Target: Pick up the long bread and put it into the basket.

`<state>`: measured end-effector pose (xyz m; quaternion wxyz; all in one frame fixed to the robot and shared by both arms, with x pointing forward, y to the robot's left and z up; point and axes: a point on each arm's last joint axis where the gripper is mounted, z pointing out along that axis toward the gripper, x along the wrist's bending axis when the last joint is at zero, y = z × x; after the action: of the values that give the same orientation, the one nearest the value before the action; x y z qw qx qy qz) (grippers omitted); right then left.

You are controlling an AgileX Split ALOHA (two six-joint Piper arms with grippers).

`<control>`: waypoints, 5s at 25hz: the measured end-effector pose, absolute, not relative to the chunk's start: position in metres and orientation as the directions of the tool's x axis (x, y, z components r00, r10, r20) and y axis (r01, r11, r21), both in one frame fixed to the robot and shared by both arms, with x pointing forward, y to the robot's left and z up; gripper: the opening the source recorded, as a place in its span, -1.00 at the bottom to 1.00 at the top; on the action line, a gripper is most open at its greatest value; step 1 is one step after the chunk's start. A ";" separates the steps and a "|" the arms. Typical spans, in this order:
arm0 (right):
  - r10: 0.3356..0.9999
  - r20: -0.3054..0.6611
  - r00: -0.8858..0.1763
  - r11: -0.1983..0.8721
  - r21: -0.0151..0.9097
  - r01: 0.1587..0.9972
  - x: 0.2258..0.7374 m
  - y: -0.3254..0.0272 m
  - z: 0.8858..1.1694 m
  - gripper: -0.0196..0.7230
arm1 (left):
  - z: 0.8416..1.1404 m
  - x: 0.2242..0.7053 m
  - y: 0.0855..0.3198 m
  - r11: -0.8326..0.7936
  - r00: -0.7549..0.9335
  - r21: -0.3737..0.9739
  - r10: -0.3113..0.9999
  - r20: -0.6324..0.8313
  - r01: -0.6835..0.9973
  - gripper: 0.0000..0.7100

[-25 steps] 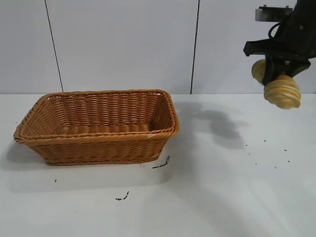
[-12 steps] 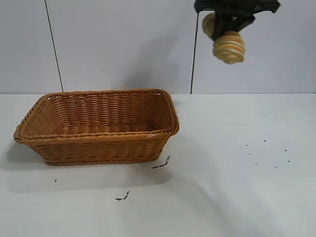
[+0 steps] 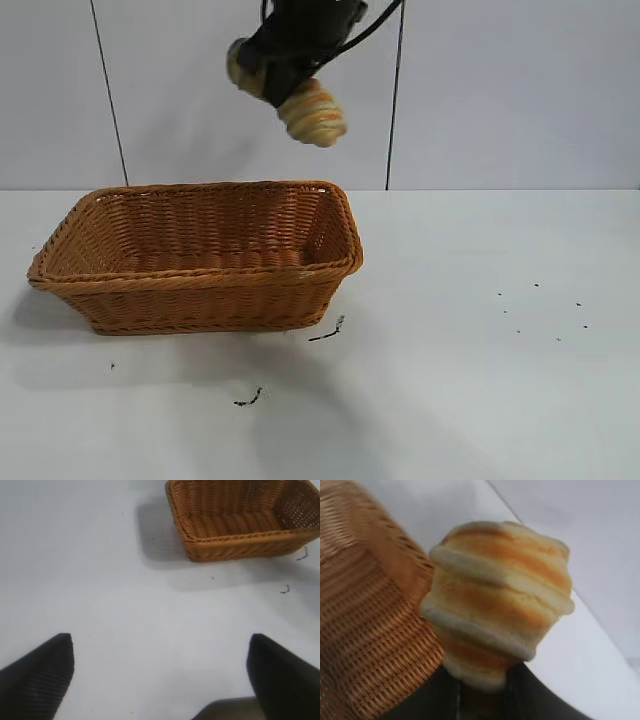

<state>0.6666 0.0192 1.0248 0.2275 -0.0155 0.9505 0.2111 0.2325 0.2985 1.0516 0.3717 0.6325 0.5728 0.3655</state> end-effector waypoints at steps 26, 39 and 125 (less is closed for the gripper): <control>0.062 -0.329 -0.942 0.892 0.441 -0.096 0.668 0.038 0.972 0.91 | 1.052 0.232 0.298 -0.067 0.076 0.889 0.996 0.037 0.453 0.95; 0.622 0.045 -0.782 0.617 0.586 0.525 0.660 0.028 1.019 0.91 | 1.052 0.232 0.298 -0.067 0.076 0.889 0.996 0.037 0.453 0.95; 0.994 -0.012 -0.106 0.054 0.913 0.405 0.235 -0.293 1.057 0.91 | 1.052 0.232 0.298 -0.067 0.076 0.889 0.996 0.037 0.453 0.95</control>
<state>0.2346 -0.2929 1.0566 0.3675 0.5587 0.6263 0.4008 0.2325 0.2985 1.0516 0.3717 0.6325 0.5728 0.3655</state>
